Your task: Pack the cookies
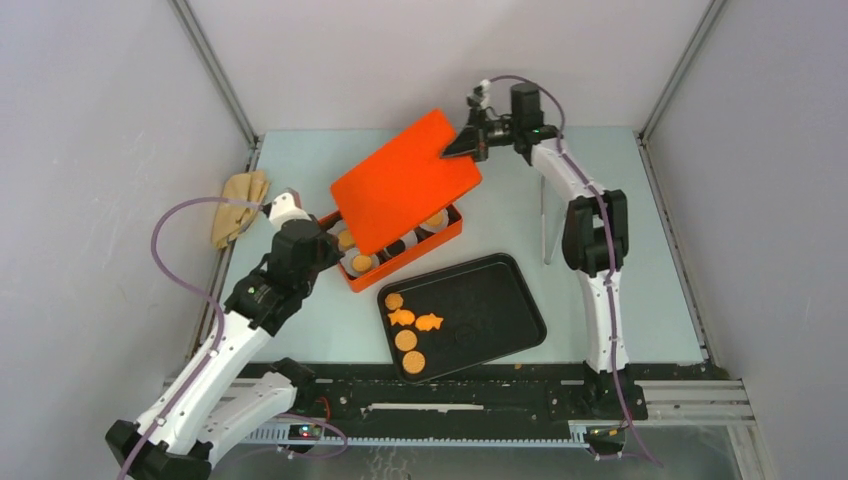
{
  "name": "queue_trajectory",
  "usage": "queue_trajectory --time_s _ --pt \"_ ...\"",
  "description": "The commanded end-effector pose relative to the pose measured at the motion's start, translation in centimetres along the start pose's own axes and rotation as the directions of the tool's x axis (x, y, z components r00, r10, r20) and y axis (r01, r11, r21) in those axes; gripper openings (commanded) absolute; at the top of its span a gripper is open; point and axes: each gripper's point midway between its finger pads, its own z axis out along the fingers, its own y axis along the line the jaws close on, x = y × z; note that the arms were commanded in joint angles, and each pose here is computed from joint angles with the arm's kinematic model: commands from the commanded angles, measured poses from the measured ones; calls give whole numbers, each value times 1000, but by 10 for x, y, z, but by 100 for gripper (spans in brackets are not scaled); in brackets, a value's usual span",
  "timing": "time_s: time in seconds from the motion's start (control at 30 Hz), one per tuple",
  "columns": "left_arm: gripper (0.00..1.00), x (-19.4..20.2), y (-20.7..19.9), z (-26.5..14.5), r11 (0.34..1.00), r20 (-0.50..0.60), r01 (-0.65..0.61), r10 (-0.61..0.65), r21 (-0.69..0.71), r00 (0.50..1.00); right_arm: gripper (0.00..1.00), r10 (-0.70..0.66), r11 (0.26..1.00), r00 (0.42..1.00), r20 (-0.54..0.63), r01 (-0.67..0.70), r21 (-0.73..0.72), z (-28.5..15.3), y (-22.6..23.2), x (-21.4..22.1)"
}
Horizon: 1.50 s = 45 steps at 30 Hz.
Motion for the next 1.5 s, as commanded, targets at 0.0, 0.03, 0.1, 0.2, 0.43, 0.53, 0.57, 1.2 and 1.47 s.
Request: queue_trajectory --time_s 0.0,0.03,0.1,0.2,0.43,0.53,0.57,1.2,1.47 --pt "0 3 18 2 996 13 3 -2 -86 1000 2 40 999 984 -174 -46 -29 42 5 46" --pt "0 6 19 3 996 6 0 0 -89 1000 2 47 998 981 -190 -54 -31 49 2 52" --pt "0 12 20 7 996 -8 -8 7 -93 1000 2 70 997 976 -208 -77 -26 60 -5 59" --pt "0 16 22 11 994 -16 -16 15 -105 1000 2 97 994 967 -236 -104 -19 73 -11 70" --pt "0 21 23 16 994 -24 -25 23 -105 999 1 151 988 965 -212 -147 36 83 -40 71" --pt "0 25 23 18 994 -38 -35 32 -105 999 0 148 989 977 -152 -143 42 73 -45 52" --pt "0 26 23 19 994 -41 -38 34 -105 999 0 157 988 979 -133 -153 37 69 -46 46" --pt "0 54 16 45 993 -131 -74 62 -87 989 1 336 939 941 -35 -332 90 40 -130 22" --pt "0 95 4 81 994 -236 -99 86 -46 968 4 364 927 931 10 -363 96 23 -148 15"
